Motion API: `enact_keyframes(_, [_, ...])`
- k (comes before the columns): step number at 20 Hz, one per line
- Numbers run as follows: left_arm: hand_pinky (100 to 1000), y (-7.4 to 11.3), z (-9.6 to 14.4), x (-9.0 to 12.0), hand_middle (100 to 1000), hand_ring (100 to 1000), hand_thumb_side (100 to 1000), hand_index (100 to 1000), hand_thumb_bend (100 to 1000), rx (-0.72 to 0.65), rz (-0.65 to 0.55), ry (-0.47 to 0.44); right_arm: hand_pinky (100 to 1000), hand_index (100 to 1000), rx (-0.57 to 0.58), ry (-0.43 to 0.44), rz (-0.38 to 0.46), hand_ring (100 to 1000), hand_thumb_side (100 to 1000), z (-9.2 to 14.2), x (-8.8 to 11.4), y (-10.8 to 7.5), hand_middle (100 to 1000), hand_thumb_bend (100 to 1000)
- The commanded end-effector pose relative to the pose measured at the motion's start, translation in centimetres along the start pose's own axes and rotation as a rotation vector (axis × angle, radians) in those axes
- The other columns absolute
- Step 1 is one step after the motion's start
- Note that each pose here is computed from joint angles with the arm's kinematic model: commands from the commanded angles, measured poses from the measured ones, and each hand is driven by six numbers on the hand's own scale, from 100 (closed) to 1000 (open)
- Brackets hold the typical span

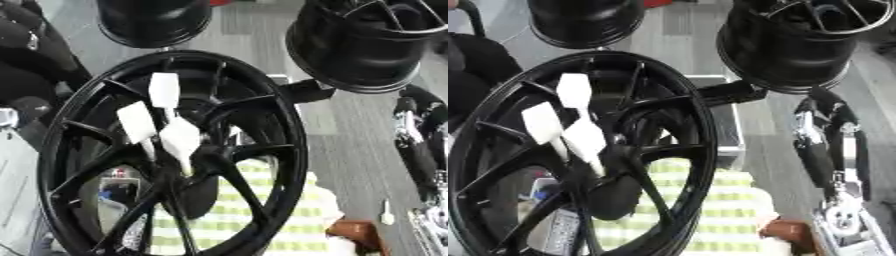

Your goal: Pull the pin out of the wheel hub.

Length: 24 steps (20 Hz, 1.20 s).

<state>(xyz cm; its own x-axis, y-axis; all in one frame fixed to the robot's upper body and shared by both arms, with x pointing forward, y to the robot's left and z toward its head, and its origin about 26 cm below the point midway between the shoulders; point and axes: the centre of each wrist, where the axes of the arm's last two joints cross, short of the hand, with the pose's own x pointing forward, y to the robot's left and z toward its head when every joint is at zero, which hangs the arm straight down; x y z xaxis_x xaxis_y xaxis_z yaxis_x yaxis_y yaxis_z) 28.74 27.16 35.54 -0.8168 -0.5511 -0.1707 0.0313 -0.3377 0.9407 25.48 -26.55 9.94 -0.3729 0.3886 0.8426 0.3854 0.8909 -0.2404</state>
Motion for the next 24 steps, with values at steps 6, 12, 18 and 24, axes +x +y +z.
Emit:
enact_keyframes(6, [818,2.1,-2.8,0.9,767,803,606,842,304,-0.125,-0.083,-0.047,773,843,0.018,-0.028,0.010,838,657,-0.2,0.5,-0.4,784,100])
enact_keyframes(12, [816,2.1,-5.5,0.0,747,801,435,805,379,-0.132,-0.123,-0.104,773,843,0.022,-0.026,0.000,838,657,-0.2,0.5,-0.2,784,100])
enact_keyframes(18, [810,1.6,-6.6,-1.0,736,791,311,789,333,-0.149,-0.142,-0.120,773,843,0.022,-0.025,-0.004,838,657,-0.2,0.6,-0.2,784,100])
enact_keyframes(24, [814,0.4,-9.5,-2.5,772,801,268,817,395,-0.195,-0.149,-0.120,772,842,0.021,-0.026,-0.017,838,657,-0.3,0.6,0.0,784,100])
